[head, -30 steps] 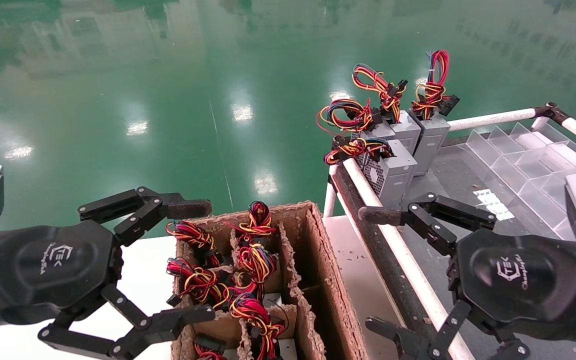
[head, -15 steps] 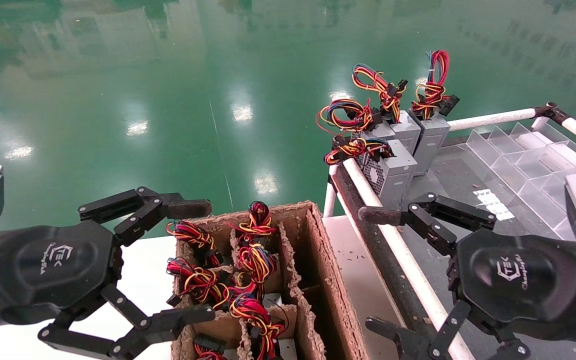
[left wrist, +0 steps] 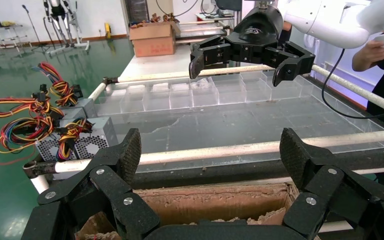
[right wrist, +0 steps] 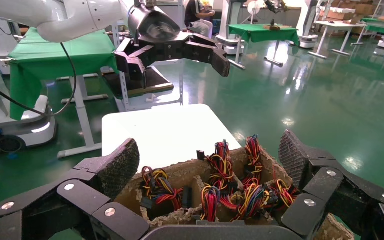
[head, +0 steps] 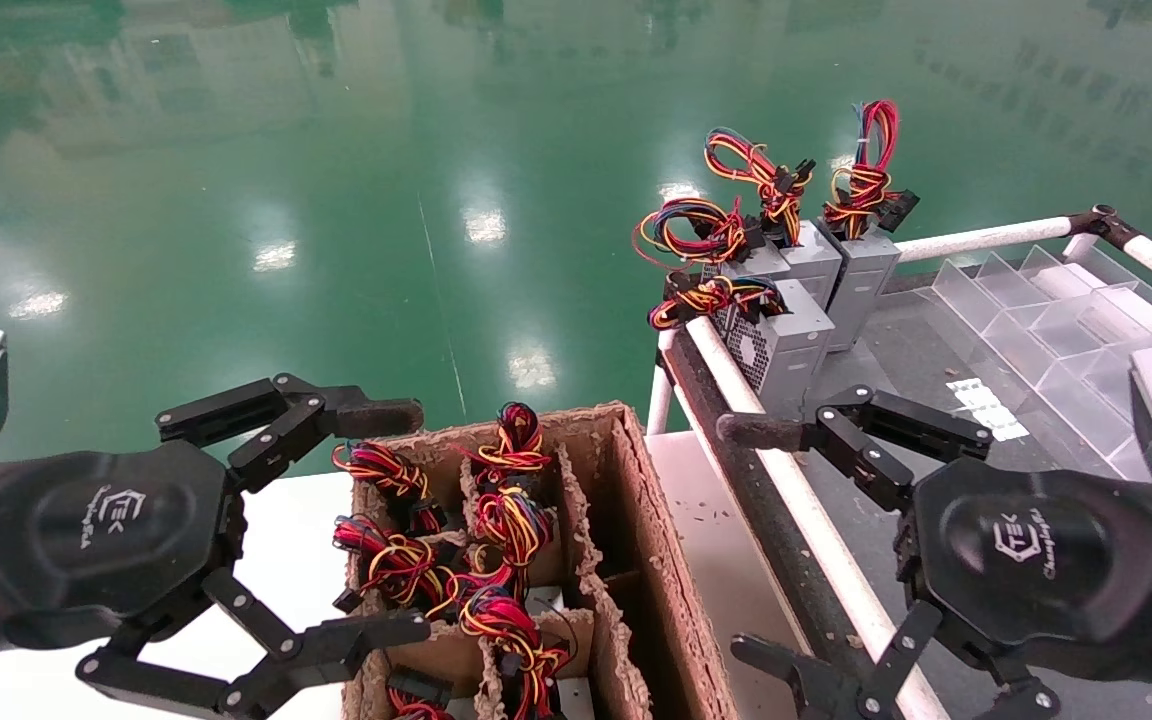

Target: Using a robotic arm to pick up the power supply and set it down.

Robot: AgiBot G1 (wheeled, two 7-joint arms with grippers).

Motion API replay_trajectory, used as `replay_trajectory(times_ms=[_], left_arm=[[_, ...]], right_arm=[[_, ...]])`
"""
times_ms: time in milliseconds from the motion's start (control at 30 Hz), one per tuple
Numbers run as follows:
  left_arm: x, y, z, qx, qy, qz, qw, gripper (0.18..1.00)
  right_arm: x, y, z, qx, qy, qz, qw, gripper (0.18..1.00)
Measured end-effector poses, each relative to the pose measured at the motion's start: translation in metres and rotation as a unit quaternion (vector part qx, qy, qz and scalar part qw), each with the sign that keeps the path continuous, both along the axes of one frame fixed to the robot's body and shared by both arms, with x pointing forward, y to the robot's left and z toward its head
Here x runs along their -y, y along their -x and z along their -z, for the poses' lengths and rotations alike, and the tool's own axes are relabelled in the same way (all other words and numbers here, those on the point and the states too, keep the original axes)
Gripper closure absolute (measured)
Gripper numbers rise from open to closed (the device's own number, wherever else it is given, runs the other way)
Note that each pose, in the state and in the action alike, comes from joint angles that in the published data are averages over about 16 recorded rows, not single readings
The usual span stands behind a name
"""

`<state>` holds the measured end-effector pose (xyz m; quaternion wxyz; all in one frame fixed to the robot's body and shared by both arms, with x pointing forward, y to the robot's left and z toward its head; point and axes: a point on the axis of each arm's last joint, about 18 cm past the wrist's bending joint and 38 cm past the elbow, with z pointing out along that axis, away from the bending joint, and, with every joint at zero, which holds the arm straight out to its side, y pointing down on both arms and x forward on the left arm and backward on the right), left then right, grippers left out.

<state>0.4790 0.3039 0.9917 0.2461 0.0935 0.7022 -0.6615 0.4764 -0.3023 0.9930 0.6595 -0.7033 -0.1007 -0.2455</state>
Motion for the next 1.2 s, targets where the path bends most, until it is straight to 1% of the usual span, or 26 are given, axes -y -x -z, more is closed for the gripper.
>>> replay_trajectory(times_ms=[267,467,667,867,1067,1200], left_arm=[[0.0,0.0,0.0,0.0,0.0,0.0,1.0,0.186],[0.0,0.0,0.0,0.0,0.0,0.0,1.0,0.204],[0.0,0.0,0.0,0.0,0.0,0.0,1.0,0.252],[0.0,0.0,0.0,0.0,0.0,0.0,1.0,0.337],[0.0,0.0,0.0,0.0,0.0,0.0,1.0,0.456],[0.0,0.0,0.0,0.0,0.0,0.0,1.0,0.562]], right_arm=[[0.0,0.0,0.0,0.0,0.0,0.0,1.0,0.178],[0.0,0.0,0.0,0.0,0.0,0.0,1.0,0.178],[0.0,0.0,0.0,0.0,0.0,0.0,1.0,0.178],[0.0,0.0,0.0,0.0,0.0,0.0,1.0,0.178],[0.0,0.0,0.0,0.0,0.0,0.0,1.0,0.178],[0.0,0.0,0.0,0.0,0.0,0.0,1.0,0.178]])
